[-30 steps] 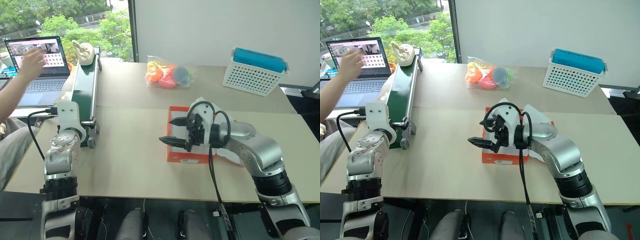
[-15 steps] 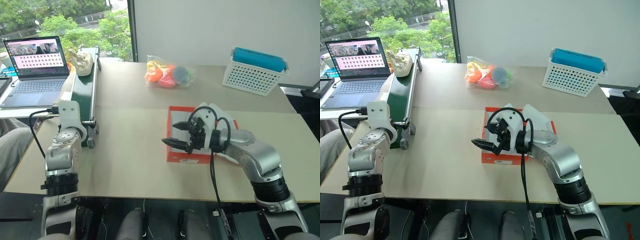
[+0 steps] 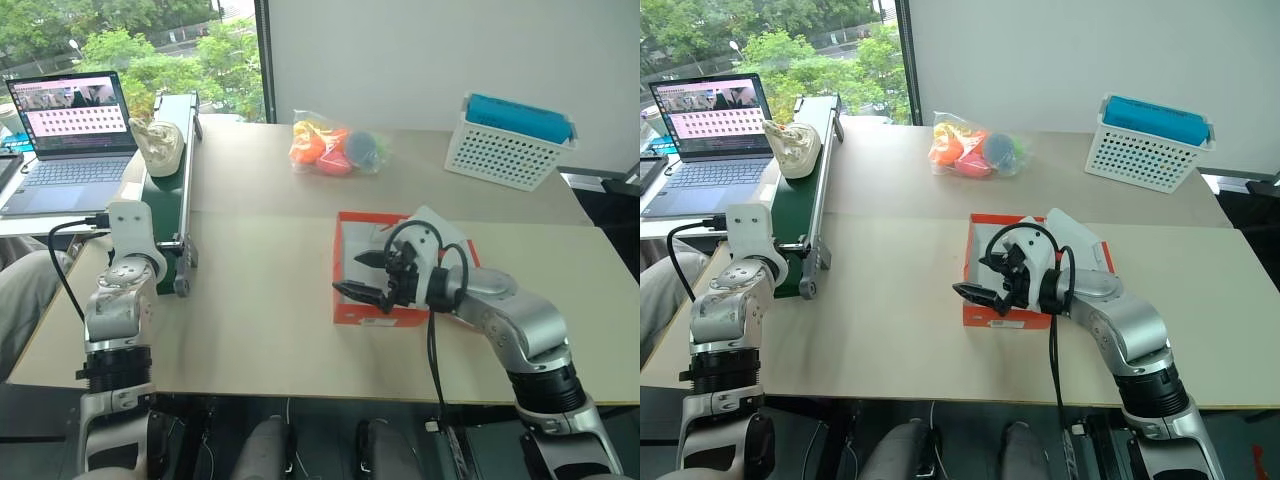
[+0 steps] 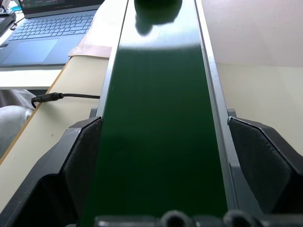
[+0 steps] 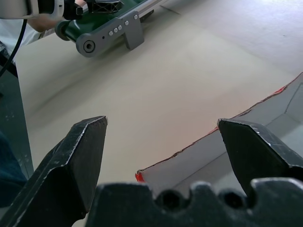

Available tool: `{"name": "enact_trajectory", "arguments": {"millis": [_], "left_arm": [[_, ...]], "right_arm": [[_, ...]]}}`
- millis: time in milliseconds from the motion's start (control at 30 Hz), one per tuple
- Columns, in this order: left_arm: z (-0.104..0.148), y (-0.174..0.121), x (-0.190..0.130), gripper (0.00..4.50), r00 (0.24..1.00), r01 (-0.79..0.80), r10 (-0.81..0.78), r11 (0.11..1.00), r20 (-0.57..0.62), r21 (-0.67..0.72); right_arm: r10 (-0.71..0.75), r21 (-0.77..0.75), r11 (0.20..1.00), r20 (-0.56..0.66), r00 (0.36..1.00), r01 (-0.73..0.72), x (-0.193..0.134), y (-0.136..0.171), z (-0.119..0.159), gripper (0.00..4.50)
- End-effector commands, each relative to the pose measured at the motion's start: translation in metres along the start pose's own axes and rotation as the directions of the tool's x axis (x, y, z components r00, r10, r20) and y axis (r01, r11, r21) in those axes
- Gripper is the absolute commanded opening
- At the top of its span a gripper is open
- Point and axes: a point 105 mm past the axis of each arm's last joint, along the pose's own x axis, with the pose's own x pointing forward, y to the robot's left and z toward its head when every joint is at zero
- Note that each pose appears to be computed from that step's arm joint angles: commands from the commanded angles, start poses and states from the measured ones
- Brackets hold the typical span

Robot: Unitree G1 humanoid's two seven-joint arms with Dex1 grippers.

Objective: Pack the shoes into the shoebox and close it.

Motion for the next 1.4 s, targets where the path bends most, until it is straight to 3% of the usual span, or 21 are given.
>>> {"name": "enact_trajectory", "arguments": {"millis": [33,933,1167,1367,1400], "left_arm": [[0.011,0.012,-0.001,4.5,0.998,-0.038,0.038,0.999,0.051,0.008],[0.013,0.018,0.004,4.5,0.997,-0.048,0.047,0.999,0.063,0.019],[-0.006,-0.008,0.006,4.5,0.999,0.043,-0.043,0.999,-0.016,-0.026],[-0.003,-0.025,0.004,4.5,0.995,0.094,-0.095,0.993,-0.012,-0.072],[-0.001,-0.025,0.004,4.25,0.995,0.098,-0.099,0.992,-0.006,-0.085]], "right_arm": [[0.006,-0.023,1.0,0.041,0.999,-0.005,-0.005,0.001,0.012,4.45],[-0.034,-0.017,0.999,0.068,0.997,0.035,-0.006,-0.002,0.016,4.45],[-0.054,-0.016,0.998,0.078,0.995,0.056,-0.008,-0.005,0.018,4.45],[-0.073,-0.016,0.997,0.089,0.993,0.075,-0.009,-0.008,0.022,4.45],[-0.079,-0.016,0.997,0.092,0.993,0.081,-0.009,-0.009,0.023,4.49]]}}
